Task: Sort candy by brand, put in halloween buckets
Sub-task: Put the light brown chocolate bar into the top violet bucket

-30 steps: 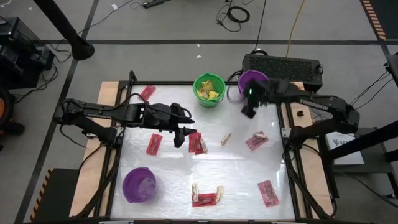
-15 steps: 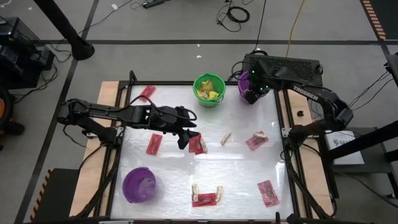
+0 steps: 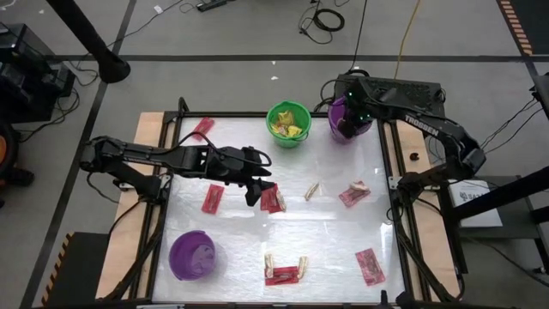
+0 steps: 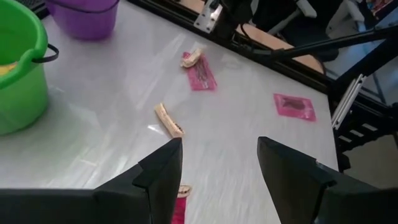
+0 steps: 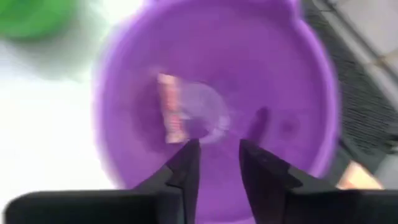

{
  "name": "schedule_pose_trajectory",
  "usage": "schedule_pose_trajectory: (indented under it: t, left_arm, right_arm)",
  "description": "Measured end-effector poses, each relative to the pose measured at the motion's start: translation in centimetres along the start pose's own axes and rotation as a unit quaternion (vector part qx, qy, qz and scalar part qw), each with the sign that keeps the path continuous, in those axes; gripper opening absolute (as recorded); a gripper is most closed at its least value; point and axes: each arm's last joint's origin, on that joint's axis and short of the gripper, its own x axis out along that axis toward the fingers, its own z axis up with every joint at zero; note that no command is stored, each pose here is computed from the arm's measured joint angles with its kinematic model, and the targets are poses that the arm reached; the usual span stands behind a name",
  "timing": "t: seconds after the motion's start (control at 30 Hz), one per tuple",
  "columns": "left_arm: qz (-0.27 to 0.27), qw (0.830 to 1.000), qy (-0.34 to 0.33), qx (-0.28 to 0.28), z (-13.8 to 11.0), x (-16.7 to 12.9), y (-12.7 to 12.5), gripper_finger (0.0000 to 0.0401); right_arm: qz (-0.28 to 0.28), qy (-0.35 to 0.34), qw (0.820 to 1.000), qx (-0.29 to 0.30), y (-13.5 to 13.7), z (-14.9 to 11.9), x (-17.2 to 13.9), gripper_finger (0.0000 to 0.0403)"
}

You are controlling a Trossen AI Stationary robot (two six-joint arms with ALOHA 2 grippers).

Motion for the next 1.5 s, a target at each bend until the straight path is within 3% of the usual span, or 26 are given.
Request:
schedule_pose_trajectory:
  t: [0.1, 0.23, 0.43, 0.57, 0.7, 0.93, 1.27, 1.5]
  left_arm:
    - [0.001, 1.0, 0.0, 0.011, 0.0, 0.0, 0.0, 0.0215]
    - [0.001, 1.0, 0.001, 0.026, 0.0, 0.0, 0.0, 0.0215]
    - [0.005, 0.999, 0.016, 0.038, -0.3, 0.0, 0.1, 0.0215]
    - [0.006, 0.997, 0.038, 0.06, -0.7, 0.0, 0.3, 0.0215]
    - [0.006, 0.995, 0.042, 0.087, -0.7, 0.0, 0.3, 0.0215]
    - [0.006, 0.992, 0.05, 0.118, -0.9, 0.0, 0.4, 0.0215]
    - [0.006, 0.991, 0.05, 0.121, -0.9, 0.0, 0.4, 0.0215]
    - [0.006, 0.992, 0.049, 0.119, -0.8, 0.0, 0.4, 0.0215]
  right_arm:
    - [0.11, -0.019, 0.994, -0.019, 1.3, 0.6, -1.3, 0.0124]
    - [0.241, -0.035, 0.965, -0.098, 5.2, 0.2, -2.9, 0.0132]
    - [0.307, -0.025, 0.917, -0.254, 12.2, -3.1, -3.7, 0.013]
    - [0.281, -0.047, 0.894, -0.346, 15.8, -6.1, -2.8, 0.013]
    - [0.24, -0.094, 0.871, -0.417, 17.5, -8.0, -1.5, 0.013]
    - [0.247, -0.106, 0.879, -0.394, 18.1, -9.1, 0.3, 0.0119]
    - [0.254, -0.17, 0.868, -0.39, 18.3, -10.7, 3.4, 0.0103]
    - [0.237, -0.148, 0.883, -0.377, 17.5, -10.7, 6.0, 0.0108]
